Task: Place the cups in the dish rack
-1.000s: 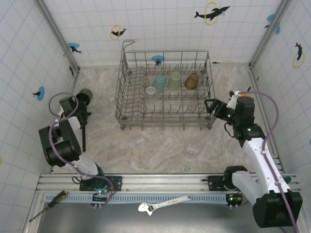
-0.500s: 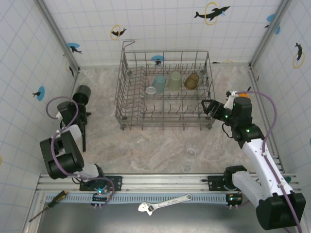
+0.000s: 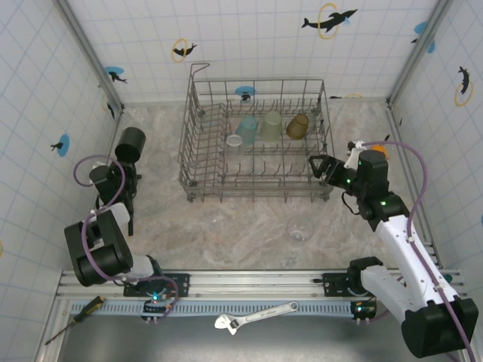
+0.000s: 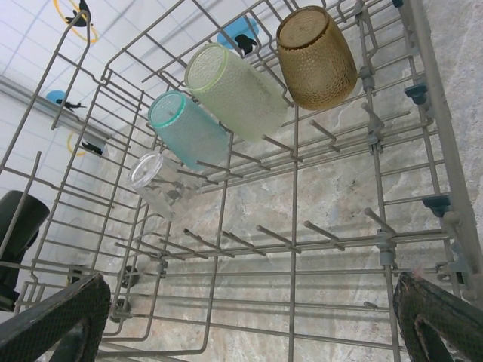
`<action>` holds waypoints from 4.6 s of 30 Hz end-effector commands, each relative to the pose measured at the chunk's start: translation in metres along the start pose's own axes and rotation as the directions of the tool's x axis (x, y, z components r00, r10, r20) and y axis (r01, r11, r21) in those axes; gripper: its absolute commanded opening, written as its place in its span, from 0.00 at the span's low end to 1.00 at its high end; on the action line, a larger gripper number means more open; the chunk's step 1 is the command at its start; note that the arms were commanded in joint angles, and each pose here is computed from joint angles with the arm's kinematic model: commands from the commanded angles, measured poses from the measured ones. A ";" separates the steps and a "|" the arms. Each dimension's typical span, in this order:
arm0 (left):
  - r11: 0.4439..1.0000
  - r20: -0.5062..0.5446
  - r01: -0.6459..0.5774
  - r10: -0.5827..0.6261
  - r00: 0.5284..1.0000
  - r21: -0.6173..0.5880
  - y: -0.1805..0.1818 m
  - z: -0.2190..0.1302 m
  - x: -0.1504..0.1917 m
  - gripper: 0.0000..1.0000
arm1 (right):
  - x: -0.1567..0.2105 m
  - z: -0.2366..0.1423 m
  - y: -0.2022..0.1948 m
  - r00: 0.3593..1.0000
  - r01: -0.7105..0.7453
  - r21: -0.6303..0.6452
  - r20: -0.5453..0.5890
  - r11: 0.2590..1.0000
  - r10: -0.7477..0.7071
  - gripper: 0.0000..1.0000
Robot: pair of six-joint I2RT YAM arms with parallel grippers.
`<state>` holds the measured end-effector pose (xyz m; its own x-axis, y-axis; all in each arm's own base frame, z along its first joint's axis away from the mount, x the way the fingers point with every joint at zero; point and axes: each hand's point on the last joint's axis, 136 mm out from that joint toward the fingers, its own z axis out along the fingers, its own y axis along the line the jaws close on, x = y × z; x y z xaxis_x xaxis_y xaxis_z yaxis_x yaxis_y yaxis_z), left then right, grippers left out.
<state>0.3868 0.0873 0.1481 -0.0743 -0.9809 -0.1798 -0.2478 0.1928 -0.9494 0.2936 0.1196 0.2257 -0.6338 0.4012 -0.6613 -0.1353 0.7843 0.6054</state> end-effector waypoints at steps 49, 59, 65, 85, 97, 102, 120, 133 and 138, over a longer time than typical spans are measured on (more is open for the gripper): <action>0.806 -0.216 -0.132 0.306 0.927 0.577 -0.177 -0.048 0.115 0.00 | -0.017 0.055 0.152 0.997 0.053 -0.297 -0.040 0.953 -0.068 1.00; 0.783 -0.256 -0.145 0.364 0.895 0.605 -0.195 -0.048 0.147 0.00 | -0.029 0.066 0.161 0.998 -0.051 -0.307 -0.042 0.950 0.040 1.00; 0.762 -0.292 -0.142 0.403 0.868 0.631 -0.207 -0.049 0.173 0.00 | -0.036 0.072 0.171 0.994 -0.112 -0.331 -0.045 0.937 0.103 1.00; 0.693 -0.390 -0.192 0.587 0.709 0.695 -0.251 -0.030 0.238 0.00 | -0.070 0.061 0.219 0.982 -0.183 -0.525 -0.135 0.832 0.131 1.00; 0.654 -0.419 -0.222 0.672 0.611 0.723 -0.255 -0.009 0.269 0.00 | -0.084 0.075 0.213 0.941 -0.314 -0.538 -0.286 0.782 0.181 1.00; 0.639 -0.431 -0.214 0.692 0.580 0.739 -0.253 -0.006 0.279 0.00 | -0.083 0.084 0.215 0.920 -0.357 -0.535 -0.344 0.766 0.189 1.00; 0.584 -0.408 -0.255 0.760 0.506 0.771 -0.250 -0.009 0.303 0.00 | -0.085 0.123 0.198 0.823 -0.553 -0.417 -0.410 0.721 0.394 1.00; 0.575 -0.413 -0.263 0.775 0.479 0.775 -0.243 -0.009 0.314 0.00 | -0.076 0.144 0.195 0.757 -0.644 -0.357 -0.431 0.677 0.492 1.00; 0.579 -0.420 -0.259 0.774 0.474 0.773 -0.241 -0.009 0.317 0.00 | -0.068 0.153 0.195 0.734 -0.668 -0.334 -0.444 0.665 0.514 0.95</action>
<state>0.4163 -0.2621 0.2771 -0.7279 -0.3073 -0.6130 0.4896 0.3928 -0.7784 0.4204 0.3107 0.3038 -0.8764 0.4804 0.0341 0.1135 0.1372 0.9840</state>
